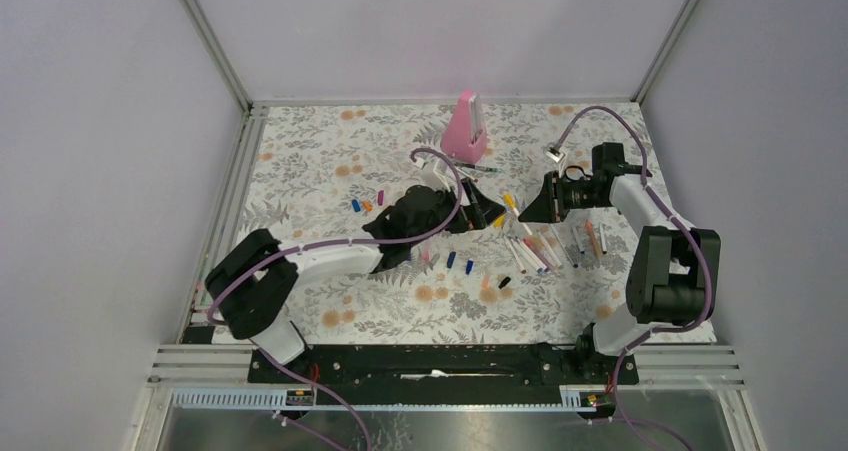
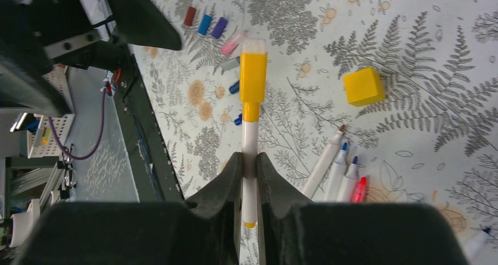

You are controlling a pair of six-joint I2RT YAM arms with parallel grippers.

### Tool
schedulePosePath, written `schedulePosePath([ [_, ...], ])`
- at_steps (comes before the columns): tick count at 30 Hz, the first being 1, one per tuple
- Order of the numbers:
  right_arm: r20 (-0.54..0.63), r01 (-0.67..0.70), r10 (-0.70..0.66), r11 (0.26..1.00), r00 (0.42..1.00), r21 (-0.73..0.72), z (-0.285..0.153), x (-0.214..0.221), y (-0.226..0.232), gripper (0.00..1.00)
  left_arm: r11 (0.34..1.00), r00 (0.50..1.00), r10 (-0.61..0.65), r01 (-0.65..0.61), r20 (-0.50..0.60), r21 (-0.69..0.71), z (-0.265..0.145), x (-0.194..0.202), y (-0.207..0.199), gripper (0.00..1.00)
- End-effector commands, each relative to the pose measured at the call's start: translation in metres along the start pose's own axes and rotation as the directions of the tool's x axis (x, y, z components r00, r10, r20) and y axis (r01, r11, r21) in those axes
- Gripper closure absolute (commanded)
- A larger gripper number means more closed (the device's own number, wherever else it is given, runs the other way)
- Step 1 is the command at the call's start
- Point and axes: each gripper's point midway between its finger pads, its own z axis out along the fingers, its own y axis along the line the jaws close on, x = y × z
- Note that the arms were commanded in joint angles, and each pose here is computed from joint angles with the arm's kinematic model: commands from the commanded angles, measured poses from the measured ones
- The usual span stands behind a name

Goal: Open the pen caps
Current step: Pick up the pen from the center of the board, then open the pen cap from the pen.

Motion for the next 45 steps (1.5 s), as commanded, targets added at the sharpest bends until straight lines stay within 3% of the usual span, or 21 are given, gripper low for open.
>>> schedulePosePath([
  [1, 0.045, 0.036, -0.033, 0.997, 0.998, -0.066, -0.003, -0.005, 0.023, 1.00, 0.996, 0.997, -0.036, 0.030, 0.062, 0.083, 0.024, -0.024, -0.030, 0.01],
  [10, 0.048, 0.032, -0.029, 0.997, 0.998, -0.077, -0.002, -0.003, 0.026, 1.00, 0.991, 0.987, -0.130, 0.128, 0.095, 0.024, 0.061, -0.028, -0.019, 0.02],
  [28, 0.012, 0.010, -0.010, 1.000, 1.000, -0.014, 0.004, 0.003, 0.011, 1.00, 0.977, 0.977, -0.210, 0.211, 0.046, -0.017, 0.082, -0.003, -0.008, 0.61],
  [35, -0.024, 0.021, -0.021, 1.000, 0.999, 0.012, 0.009, 0.008, 0.007, 1.00, 0.977, 0.977, -0.214, 0.214, 0.022, -0.006, 0.084, 0.002, -0.010, 1.00],
  [39, -0.024, 0.031, -0.030, 0.999, 0.999, 0.024, 0.009, 0.007, 0.007, 1.00, 0.976, 0.976, -0.216, 0.215, 0.020, 0.018, 0.081, 0.003, -0.015, 1.00],
  [41, -0.019, 0.043, -0.043, 0.999, 0.999, 0.032, 0.008, 0.006, 0.007, 0.86, 0.976, 0.976, -0.215, 0.214, 0.025, 0.032, 0.078, 0.003, -0.017, 1.00],
  [44, -0.013, 0.049, -0.048, 0.997, 0.999, 0.051, 0.006, 0.006, 0.007, 0.48, 0.974, 0.975, -0.218, 0.215, 0.037, 0.070, 0.071, 0.002, -0.022, 1.00],
  [45, -0.011, 0.046, -0.046, 0.997, 0.999, 0.054, 0.006, 0.006, 0.008, 0.44, 0.973, 0.975, -0.218, 0.213, 0.041, 0.093, 0.069, 0.000, -0.026, 1.00],
])
